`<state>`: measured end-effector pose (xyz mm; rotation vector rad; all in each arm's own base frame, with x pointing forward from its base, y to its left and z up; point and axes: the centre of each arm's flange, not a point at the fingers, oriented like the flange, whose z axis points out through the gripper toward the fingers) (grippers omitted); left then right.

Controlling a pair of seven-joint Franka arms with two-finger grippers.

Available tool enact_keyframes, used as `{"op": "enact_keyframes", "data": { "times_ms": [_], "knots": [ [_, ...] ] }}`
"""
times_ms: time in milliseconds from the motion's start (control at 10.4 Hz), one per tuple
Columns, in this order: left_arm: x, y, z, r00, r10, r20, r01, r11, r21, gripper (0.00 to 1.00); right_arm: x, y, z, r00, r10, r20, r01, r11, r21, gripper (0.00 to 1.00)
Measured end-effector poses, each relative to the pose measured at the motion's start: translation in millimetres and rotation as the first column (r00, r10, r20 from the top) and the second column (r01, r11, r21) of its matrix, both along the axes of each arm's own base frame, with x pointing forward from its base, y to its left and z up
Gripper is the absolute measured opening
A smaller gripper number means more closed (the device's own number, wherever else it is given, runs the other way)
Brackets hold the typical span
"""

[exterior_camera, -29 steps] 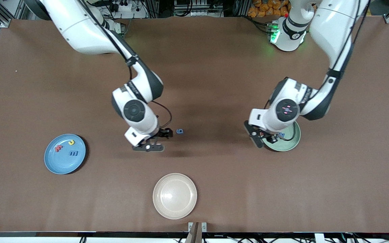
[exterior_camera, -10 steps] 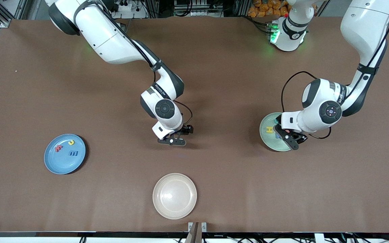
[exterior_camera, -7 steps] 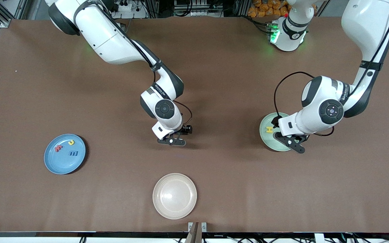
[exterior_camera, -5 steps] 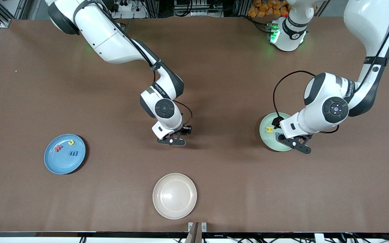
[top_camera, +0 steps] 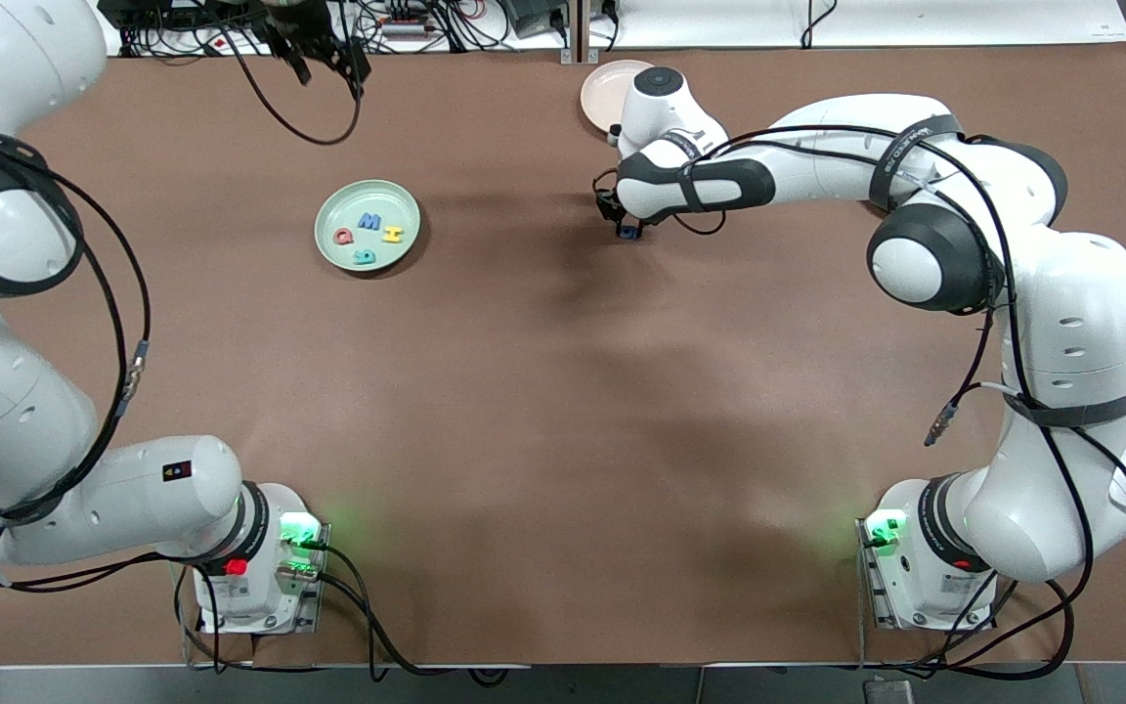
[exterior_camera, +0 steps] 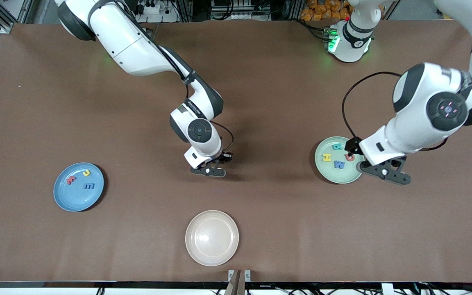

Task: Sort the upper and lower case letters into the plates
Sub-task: 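Open the left gripper over the green plate while the right gripper carries e, then release the blue e on the blue plate and withdraw both grippers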

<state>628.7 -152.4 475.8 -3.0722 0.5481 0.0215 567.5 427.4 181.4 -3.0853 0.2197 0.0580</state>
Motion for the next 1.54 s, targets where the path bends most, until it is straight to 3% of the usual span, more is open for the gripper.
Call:
{"op": "enact_keyframes", "data": {
  "times_ms": [192, 385, 674, 1059, 1347, 1540],
  "knots": [
    [-1.7, -1.5, 32.4, 0.999, 0.002, 0.041, -0.002, 1.0, 0.001, 1.0, 33.6, -40.8, 13.9, 0.999, -0.038, 0.029, 0.038, 0.999, 0.003, 0.38],
    [-19.0, -15.6, 63.6, 0.999, 0.023, 0.022, -0.023, 0.999, -0.026, 1.0, 87.0, -133.0, 32.6, 0.997, -0.054, 0.057, 0.054, 0.999, 0.005, 0.38],
    [-35.7, -0.7, 103.2, 0.995, 0.095, 0.039, -0.093, 0.994, -0.053, 1.0, 132.6, -295.4, 58.5, 1.0, 0.004, 0.024, -0.004, 1.0, -0.026, 0.38],
    [-41.6, 1.4, 114.1, 0.993, 0.103, 0.055, -0.101, 0.994, -0.045, 1.0, 133.2, -449.9, 63.0, 0.989, 0.148, -0.007, -0.148, 0.987, -0.068, 0.38],
    [-49.4, 7.7, 125.9, 0.991, 0.123, 0.059, -0.121, 0.992, -0.032, 1.0, 128.5, -495.9, 67.6, 0.977, 0.213, -0.012, -0.213, 0.972, -0.095, 0.39],
    [-59.3, 13.8, 139.1, 0.989, 0.133, 0.063, -0.131, 0.991, -0.025, 1.0, 123.7, -495.3, 74.3, 0.976, 0.218, -0.013, -0.219, 0.971, -0.098, 0.64]
  ]
}}
